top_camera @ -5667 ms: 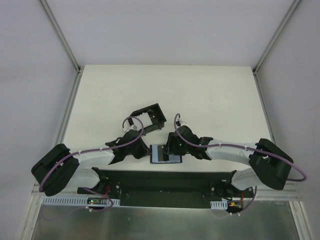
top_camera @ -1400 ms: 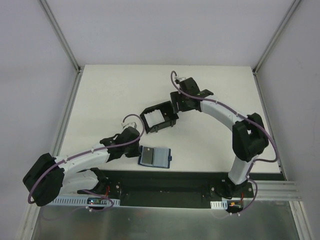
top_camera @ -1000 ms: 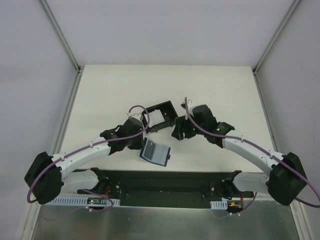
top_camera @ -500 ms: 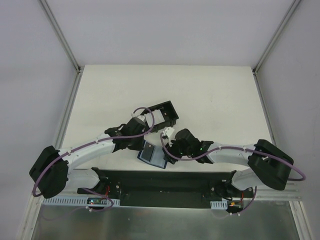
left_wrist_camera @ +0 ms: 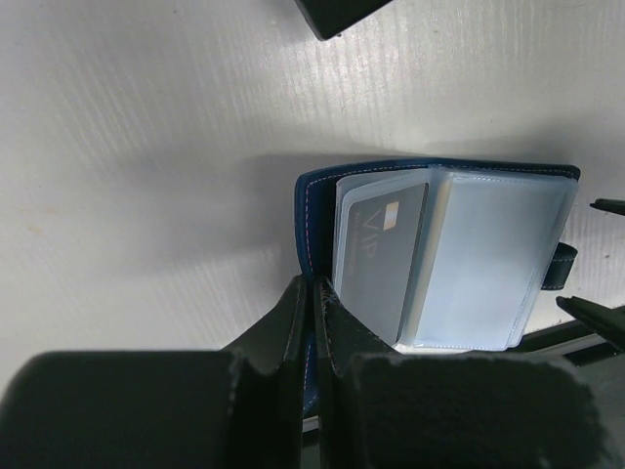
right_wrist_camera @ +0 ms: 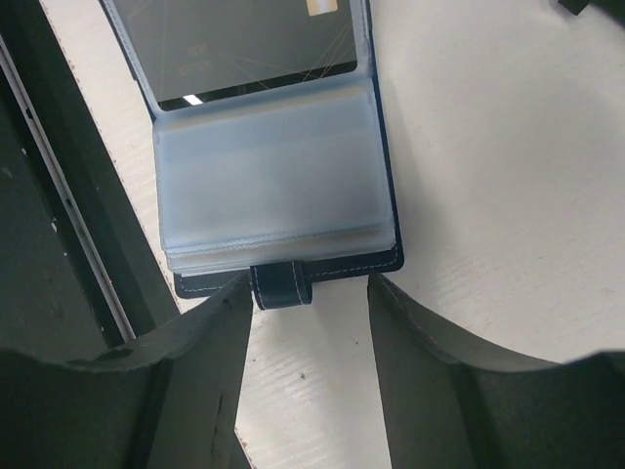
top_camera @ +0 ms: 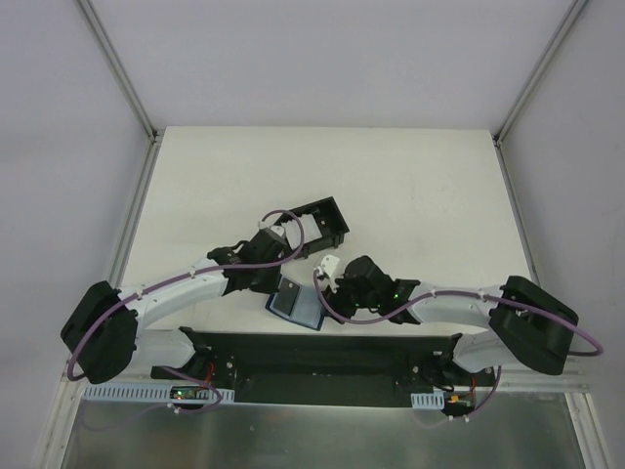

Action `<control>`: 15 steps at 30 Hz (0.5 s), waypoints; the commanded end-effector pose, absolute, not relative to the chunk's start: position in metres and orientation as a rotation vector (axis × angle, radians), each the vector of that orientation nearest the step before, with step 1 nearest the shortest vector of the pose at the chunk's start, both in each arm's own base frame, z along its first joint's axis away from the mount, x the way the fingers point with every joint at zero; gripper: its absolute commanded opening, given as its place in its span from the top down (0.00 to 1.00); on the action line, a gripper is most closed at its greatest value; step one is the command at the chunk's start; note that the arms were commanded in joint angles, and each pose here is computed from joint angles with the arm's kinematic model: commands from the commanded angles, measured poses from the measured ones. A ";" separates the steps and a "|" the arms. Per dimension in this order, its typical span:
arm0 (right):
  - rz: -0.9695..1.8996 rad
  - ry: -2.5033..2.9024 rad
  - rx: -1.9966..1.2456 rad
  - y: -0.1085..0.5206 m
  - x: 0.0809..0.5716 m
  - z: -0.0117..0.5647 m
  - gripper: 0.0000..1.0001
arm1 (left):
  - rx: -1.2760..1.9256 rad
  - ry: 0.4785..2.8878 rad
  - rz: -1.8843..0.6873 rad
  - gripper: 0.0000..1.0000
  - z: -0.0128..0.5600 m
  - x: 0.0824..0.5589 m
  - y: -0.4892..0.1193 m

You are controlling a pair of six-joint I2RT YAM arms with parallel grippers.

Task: Put the credit cards into the card holder
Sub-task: Close the card holder at the center of the board.

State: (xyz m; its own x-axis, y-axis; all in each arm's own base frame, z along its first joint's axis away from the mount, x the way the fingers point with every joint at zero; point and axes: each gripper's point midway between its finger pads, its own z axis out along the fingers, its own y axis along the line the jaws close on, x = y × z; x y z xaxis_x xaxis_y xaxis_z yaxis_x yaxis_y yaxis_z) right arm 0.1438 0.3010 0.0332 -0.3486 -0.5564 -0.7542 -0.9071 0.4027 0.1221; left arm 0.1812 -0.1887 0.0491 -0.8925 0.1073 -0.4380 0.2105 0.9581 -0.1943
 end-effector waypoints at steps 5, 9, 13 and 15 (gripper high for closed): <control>0.787 1.958 -1.296 0.317 0.138 0.044 0.47 | 0.249 2.655 -0.292 1.00 0.058 0.190 -0.189; 0.776 1.970 -1.286 0.321 0.137 0.043 0.48 | 0.227 2.659 -0.284 1.00 0.057 0.189 -0.186; 0.741 1.976 -1.284 0.319 0.138 0.039 0.48 | 0.211 2.653 -0.284 1.00 0.057 0.188 -0.184; 0.727 1.988 -1.302 0.320 0.139 0.033 0.48 | 0.213 2.654 -0.281 1.00 0.057 0.188 -0.184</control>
State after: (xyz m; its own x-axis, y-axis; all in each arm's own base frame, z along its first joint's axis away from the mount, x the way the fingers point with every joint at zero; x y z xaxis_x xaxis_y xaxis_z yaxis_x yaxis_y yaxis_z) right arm 0.1292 0.3056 0.0251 -0.3268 -0.5896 -0.7387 -0.9259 0.3564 0.1251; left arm 0.1835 -0.1886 0.0501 -0.8921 0.1176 -0.4363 0.2145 0.9601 -0.1797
